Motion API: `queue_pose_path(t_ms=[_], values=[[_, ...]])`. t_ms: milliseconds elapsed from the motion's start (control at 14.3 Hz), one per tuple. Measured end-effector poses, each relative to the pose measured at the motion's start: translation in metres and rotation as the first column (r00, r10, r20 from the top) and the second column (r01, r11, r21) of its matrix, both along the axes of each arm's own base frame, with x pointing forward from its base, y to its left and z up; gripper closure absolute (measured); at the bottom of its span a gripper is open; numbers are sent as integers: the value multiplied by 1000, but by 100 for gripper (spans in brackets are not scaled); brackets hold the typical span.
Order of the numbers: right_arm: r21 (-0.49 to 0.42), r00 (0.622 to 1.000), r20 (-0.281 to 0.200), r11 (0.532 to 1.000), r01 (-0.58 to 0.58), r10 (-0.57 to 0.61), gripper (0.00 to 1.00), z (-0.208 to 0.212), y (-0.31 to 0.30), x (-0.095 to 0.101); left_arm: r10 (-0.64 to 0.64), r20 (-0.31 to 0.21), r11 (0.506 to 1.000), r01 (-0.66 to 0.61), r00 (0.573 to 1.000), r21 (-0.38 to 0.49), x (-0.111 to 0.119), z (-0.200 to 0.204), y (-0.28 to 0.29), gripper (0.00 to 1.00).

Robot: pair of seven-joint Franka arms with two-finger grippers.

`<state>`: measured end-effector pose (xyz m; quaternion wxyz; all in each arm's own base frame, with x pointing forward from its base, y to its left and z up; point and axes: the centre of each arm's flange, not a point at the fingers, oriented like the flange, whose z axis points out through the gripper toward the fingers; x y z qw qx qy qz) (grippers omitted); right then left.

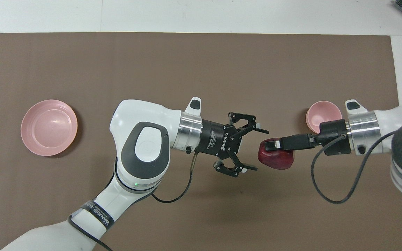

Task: Move apple from plate to bowl
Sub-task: 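Open the left gripper to release the apple to the right gripper, then move the apple over the pink bowl with the right gripper while the left gripper withdraws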

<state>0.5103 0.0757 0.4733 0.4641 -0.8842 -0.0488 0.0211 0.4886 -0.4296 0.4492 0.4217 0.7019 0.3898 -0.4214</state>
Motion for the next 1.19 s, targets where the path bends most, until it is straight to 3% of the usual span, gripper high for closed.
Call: queue_pose_path(t_ms=[280,561,701,841,1191], values=[[-176,996,48,982,-66,75,25,-8,-36,9,-57,112,985,37,992,168,15,7,33,0],[-397,985,64,910,-120,158,25,-15,-91,23,-151,194,942,81,969,327,30,6,70,0],[-527,978,79,841,-125,195,25,-18,-105,34,-166,225,915,65,960,398,46,4,98,0],[-663,962,95,737,-129,254,25,-22,-108,47,-190,263,875,42,946,483,62,2,129,0],[-861,921,71,489,-138,383,25,-26,-77,83,-181,332,809,-52,926,586,96,16,198,0]])
